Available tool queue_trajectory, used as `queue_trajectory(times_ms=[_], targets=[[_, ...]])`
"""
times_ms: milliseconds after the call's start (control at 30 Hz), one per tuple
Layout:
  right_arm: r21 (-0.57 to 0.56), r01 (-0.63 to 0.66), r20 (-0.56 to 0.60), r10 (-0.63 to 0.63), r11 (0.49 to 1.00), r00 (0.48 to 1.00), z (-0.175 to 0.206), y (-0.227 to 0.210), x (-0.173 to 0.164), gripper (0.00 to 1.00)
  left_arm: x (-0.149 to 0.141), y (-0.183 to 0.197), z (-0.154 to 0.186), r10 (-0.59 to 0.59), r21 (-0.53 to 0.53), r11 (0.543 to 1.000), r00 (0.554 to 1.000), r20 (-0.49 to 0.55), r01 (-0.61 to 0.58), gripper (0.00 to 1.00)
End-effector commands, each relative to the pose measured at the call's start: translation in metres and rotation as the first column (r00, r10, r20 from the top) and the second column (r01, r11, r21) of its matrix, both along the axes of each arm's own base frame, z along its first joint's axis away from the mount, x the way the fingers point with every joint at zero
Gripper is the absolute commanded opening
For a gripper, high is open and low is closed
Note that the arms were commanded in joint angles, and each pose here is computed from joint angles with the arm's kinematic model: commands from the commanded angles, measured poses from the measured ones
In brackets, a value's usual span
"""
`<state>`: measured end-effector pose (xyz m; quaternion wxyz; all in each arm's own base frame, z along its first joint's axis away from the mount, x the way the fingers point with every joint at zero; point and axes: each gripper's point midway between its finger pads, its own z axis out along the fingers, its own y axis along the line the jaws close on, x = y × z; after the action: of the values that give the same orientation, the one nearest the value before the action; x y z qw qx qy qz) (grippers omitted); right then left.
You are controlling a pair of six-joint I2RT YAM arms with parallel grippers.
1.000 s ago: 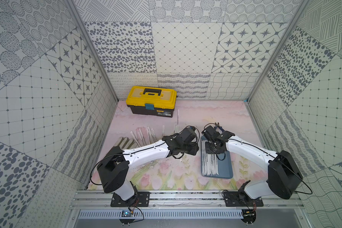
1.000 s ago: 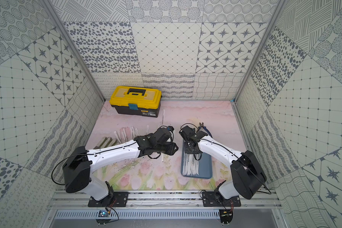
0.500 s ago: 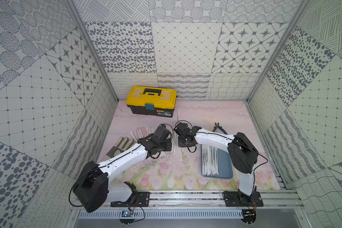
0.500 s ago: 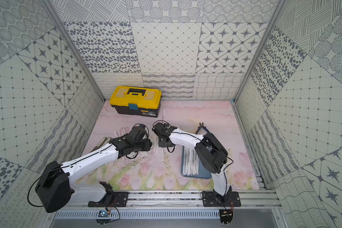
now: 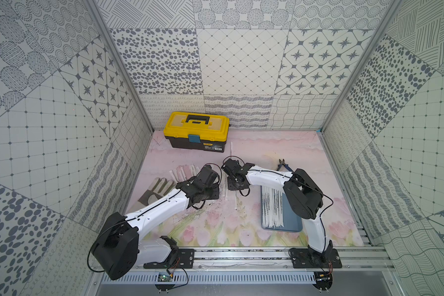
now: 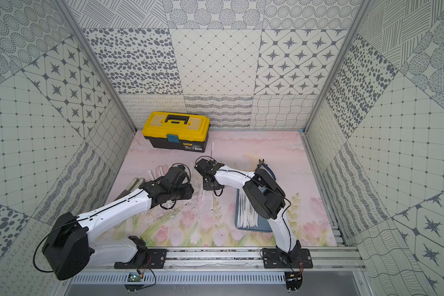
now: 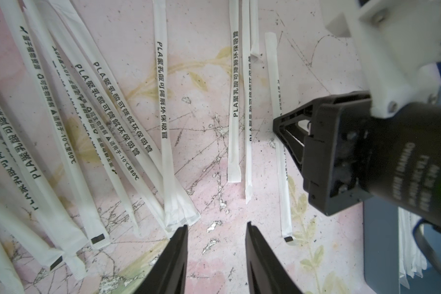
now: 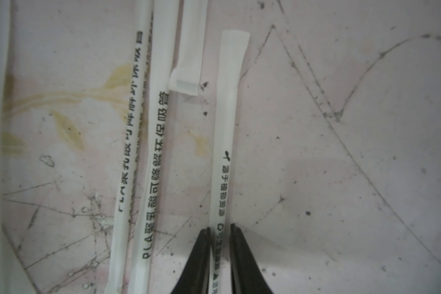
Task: Put the straws into the storage box
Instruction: Pick up the straw from the center of the board, then place the straw in the storage box.
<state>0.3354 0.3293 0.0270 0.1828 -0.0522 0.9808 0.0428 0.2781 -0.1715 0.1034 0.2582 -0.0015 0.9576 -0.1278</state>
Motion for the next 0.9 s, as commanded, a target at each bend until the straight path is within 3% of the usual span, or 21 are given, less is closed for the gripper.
queue_trajectory(times_ms=[0, 233, 433, 667, 867], targets=[[0.007, 0.011, -0.004, -0.011, 1.0, 1.0, -0.003, -0.001, 0.006, 0.11, 0.003, -0.001, 0.003, 0.005, -0.007, 1.0, 1.0, 0.004, -0.005, 0.41], [0.118, 0.012, 0.076, -0.021, 0.993, 0.997, 0.058, -0.015, -0.01, 0.06, 0.01, -0.005, 0.017, 0.001, -0.021, 1.0, 0.999, 0.033, 0.0, 0.41], [0.126, 0.046, 0.103, -0.059, 0.991, 0.993, 0.089, -0.072, -0.041, 0.04, 0.016, -0.052, 0.044, -0.07, -0.154, 0.985, 0.995, 0.069, 0.08, 0.41], [-0.021, 0.179, 0.118, -0.175, 0.984, 0.978, 0.083, -0.208, -0.077, 0.02, -0.003, -0.135, 0.062, -0.237, -0.223, 0.941, 0.966, 0.105, 0.255, 0.41], [-0.108, 0.242, 0.063, -0.236, 0.964, 0.97, 0.055, -0.256, -0.09, 0.02, -0.013, -0.168, 0.055, -0.306, -0.243, 0.917, 0.948, 0.085, 0.318, 0.41]])
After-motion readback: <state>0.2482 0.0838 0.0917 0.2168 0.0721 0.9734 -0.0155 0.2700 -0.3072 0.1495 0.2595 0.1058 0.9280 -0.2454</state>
